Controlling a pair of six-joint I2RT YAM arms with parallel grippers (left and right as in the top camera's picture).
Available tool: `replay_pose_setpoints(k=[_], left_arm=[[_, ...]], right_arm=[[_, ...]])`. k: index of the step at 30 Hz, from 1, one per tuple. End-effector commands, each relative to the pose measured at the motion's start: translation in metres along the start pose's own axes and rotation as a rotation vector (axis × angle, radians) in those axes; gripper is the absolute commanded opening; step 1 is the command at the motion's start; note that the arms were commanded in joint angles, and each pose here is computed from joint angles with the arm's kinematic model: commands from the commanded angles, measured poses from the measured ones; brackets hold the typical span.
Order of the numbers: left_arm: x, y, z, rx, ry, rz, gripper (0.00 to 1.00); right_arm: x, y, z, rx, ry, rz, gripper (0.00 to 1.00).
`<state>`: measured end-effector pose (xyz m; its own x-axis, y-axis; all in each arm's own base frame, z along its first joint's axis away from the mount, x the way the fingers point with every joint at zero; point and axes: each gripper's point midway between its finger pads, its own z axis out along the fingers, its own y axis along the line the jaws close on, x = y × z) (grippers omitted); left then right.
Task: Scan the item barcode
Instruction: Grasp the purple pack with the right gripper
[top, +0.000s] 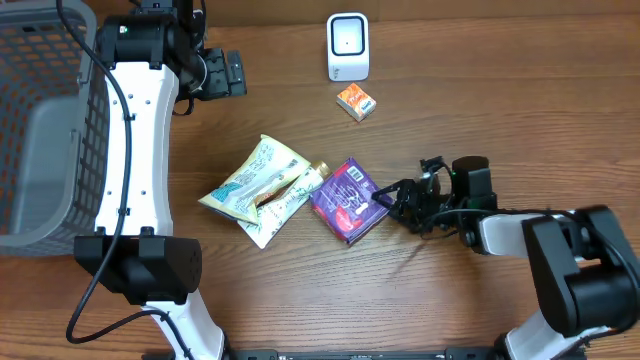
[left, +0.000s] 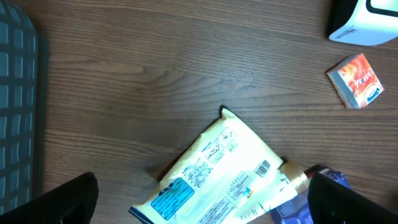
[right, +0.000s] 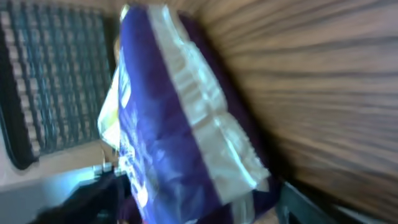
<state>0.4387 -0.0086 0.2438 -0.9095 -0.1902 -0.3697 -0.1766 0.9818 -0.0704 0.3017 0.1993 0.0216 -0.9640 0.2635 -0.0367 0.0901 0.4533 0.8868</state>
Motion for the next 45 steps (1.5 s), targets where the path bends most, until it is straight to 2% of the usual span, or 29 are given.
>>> replay_pose_setpoints(k=[1,3,7,8,10,11,12,22,28,35,40,45], left_arm=[[-0.003,0.002,-0.012,0.013,-0.026,-0.006,1.0],[-0.002,0.002,-0.012,0.012,-0.023,-0.006,1.0],[-0.002,0.002,-0.012,0.012,-0.023,-0.006,1.0],[-0.002,0.002,-0.012,0.012,-0.023,-0.006,1.0],[-0.002,0.002,-0.012,0.011,-0.022,-0.006,1.0],[-0.002,0.002,-0.012,0.011,-0.021,-0.006,1.0],[-0.001,0.003,-0.012,0.01,-0.02,-0.006,1.0],[-0.003,0.003,-0.012,0.009,-0.027,-0.006,1.0],[-0.003,0.003,-0.012,0.009,-0.028,-0.007,1.0],[-0.003,0.002,-0.012,0.01,-0.028,-0.014,1.0],[-0.003,0.003,-0.012,0.01,-0.027,-0.02,1.0],[-0.003,0.002,-0.012,0.013,-0.027,-0.025,1.0]], right_arm=[[0.012,-0.019,0.006,0.042,0.023,0.053,0.69],[0.01,-0.018,0.006,0.037,0.02,0.038,0.64],[0.009,-0.008,0.006,-0.007,0.027,-0.043,0.45],[0.008,-0.006,0.006,-0.016,0.021,-0.059,0.38],[0.004,-0.001,0.006,-0.032,0.007,-0.1,0.14],[0.002,0.001,0.006,-0.04,-0.001,-0.115,0.07],[0.0,0.003,0.006,-0.046,-0.006,-0.125,0.05],[0.01,0.061,-0.006,-0.291,0.065,-0.332,0.04],[0.003,0.086,-0.021,-0.314,0.025,-0.333,0.04],[-0.008,0.105,-0.042,-0.253,-0.038,-0.235,0.04],[-0.011,0.135,-0.063,-0.224,-0.081,-0.227,0.04],[-0.007,0.181,-0.092,-0.222,-0.117,-0.329,0.04]])
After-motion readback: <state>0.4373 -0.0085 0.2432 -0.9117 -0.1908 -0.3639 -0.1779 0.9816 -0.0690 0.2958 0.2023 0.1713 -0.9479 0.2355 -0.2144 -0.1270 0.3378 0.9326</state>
